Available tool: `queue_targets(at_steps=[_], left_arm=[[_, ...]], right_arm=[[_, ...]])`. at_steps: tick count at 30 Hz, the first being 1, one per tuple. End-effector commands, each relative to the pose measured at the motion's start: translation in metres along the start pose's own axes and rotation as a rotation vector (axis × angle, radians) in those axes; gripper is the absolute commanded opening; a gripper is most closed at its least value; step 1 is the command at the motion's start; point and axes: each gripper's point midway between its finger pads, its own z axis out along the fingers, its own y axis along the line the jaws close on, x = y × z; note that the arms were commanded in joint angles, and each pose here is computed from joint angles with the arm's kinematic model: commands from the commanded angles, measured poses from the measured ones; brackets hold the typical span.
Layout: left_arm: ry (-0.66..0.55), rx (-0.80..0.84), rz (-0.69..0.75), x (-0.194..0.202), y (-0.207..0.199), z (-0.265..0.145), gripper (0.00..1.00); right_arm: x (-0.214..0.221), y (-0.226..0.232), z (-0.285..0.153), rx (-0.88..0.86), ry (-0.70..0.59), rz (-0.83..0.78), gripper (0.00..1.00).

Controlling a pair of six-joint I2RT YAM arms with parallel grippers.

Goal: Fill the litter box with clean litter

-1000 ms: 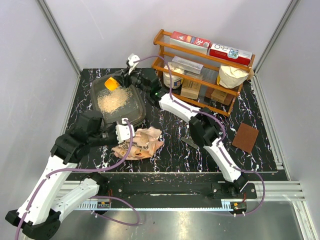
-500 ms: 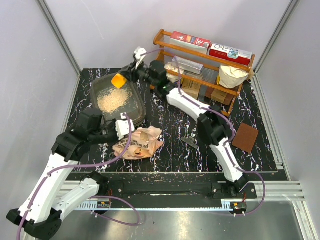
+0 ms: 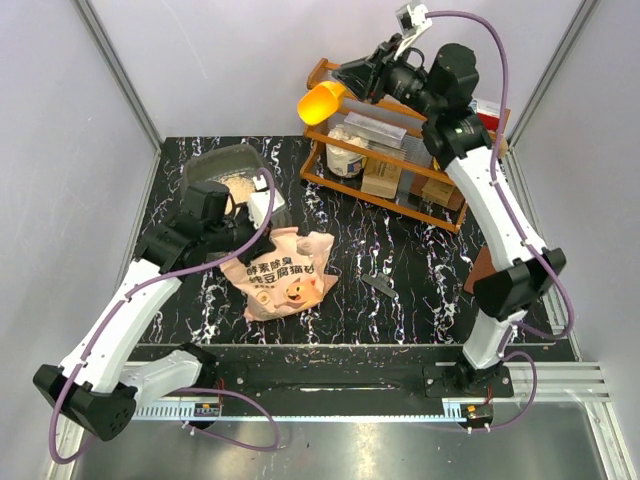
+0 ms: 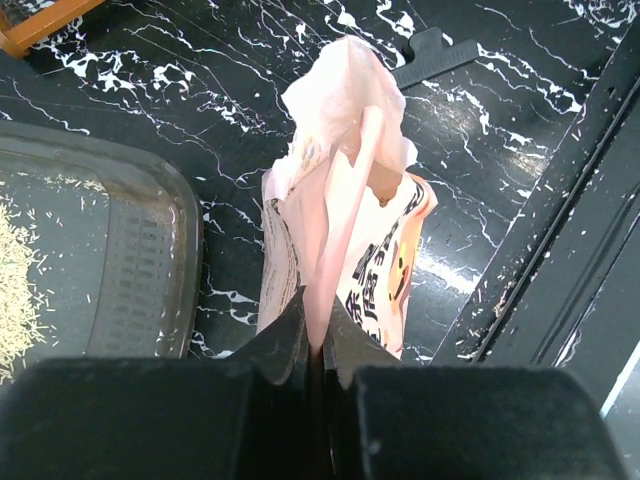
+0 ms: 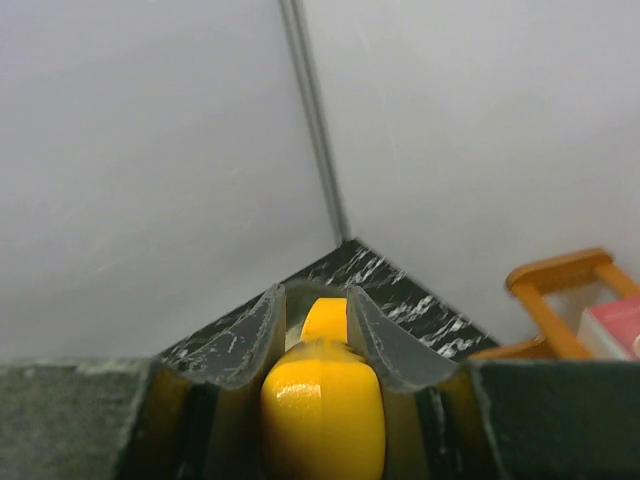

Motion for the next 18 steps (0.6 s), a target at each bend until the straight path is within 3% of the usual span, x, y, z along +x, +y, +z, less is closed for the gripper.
queue_targets(at_steps=[1,3,4,8,13,18], left_arm=[[-0.417,-0.078,0.118,-0.118,0.01,-0.038,0.0],[-0.38,-0.042,0.148,-0.108,0.002,-0.038,0.03],[-0.368,-0.037,0.161,-0.105,0.0,-0.04,0.2],[-0.435,-0.054,0.227,-0.127,-0.011,-0.073,0.45],[-0.513,-0.12,0.224,-0.157,0.0,-0.088,0.58],[-0.541,-0.124,0.196,-0.171,0.018,-0.061,0.59]], right_arm=[[0.036,0.041,-0.032,-0.118,0.184,0.142,0.0],[0.046,0.055,-0.048,-0.165,0.228,0.188,0.0],[0.046,0.069,-0.057,-0.22,0.248,0.203,0.0],[0.063,0.086,-0.079,-0.281,0.35,0.349,0.0],[0.068,0.093,-0.088,-0.286,0.372,0.422,0.0],[0.058,0.095,-0.084,-0.29,0.329,0.449,0.0]])
